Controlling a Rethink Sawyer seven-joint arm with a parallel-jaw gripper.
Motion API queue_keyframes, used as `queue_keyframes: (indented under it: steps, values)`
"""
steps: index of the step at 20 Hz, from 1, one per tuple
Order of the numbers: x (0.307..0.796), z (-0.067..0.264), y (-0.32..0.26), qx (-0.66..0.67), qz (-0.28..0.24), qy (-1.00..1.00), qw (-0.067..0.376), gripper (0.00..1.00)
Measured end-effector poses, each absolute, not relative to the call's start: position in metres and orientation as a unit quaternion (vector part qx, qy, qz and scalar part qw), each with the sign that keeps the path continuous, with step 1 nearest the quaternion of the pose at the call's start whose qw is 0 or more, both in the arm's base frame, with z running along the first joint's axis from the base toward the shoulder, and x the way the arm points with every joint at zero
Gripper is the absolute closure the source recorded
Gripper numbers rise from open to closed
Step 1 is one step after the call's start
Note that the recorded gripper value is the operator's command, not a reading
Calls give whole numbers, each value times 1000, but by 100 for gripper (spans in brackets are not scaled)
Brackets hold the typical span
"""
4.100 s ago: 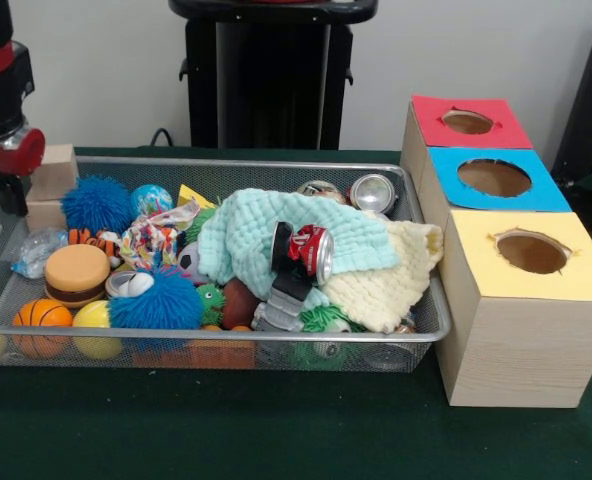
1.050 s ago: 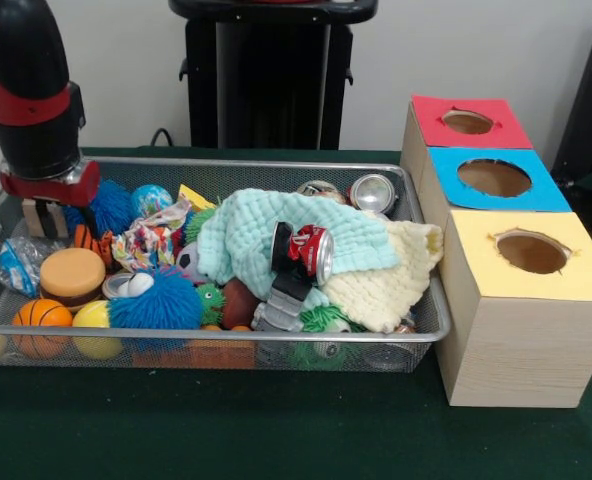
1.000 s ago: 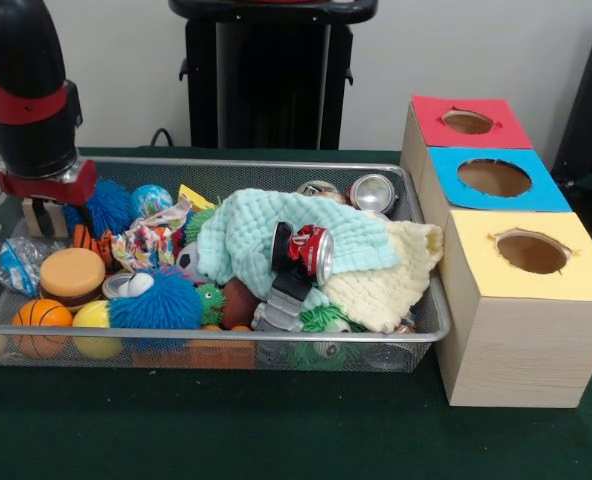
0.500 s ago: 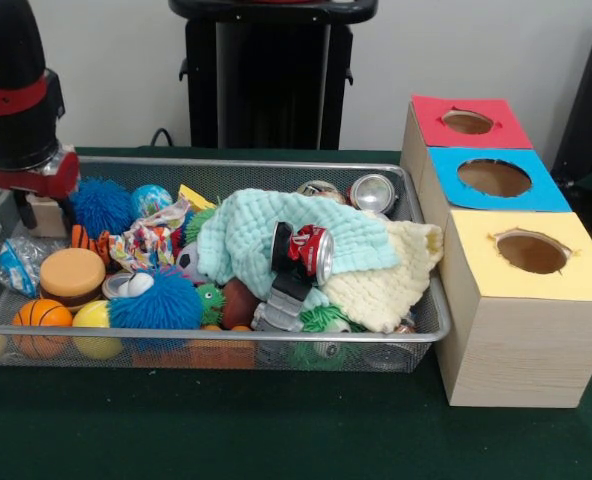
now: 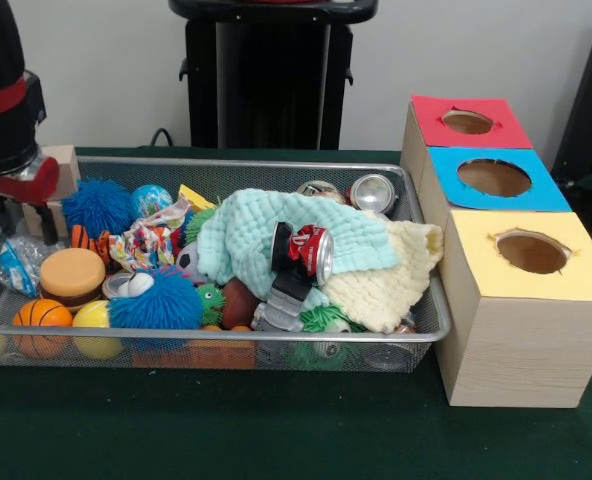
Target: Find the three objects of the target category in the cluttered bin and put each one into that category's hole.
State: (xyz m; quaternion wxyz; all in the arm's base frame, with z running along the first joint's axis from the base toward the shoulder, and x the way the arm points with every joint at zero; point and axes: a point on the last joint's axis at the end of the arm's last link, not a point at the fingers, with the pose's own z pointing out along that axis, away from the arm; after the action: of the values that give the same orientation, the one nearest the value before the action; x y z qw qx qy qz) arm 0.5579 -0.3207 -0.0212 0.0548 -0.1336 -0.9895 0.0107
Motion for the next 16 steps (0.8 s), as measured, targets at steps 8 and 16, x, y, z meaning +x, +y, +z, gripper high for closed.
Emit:
queue_keyframes:
  steps: [8,16]
  values:
    - [587,-24,-334,-149,6,-988,34,0]
    - [607,-19,-337,-158,-5,-987,36,0]
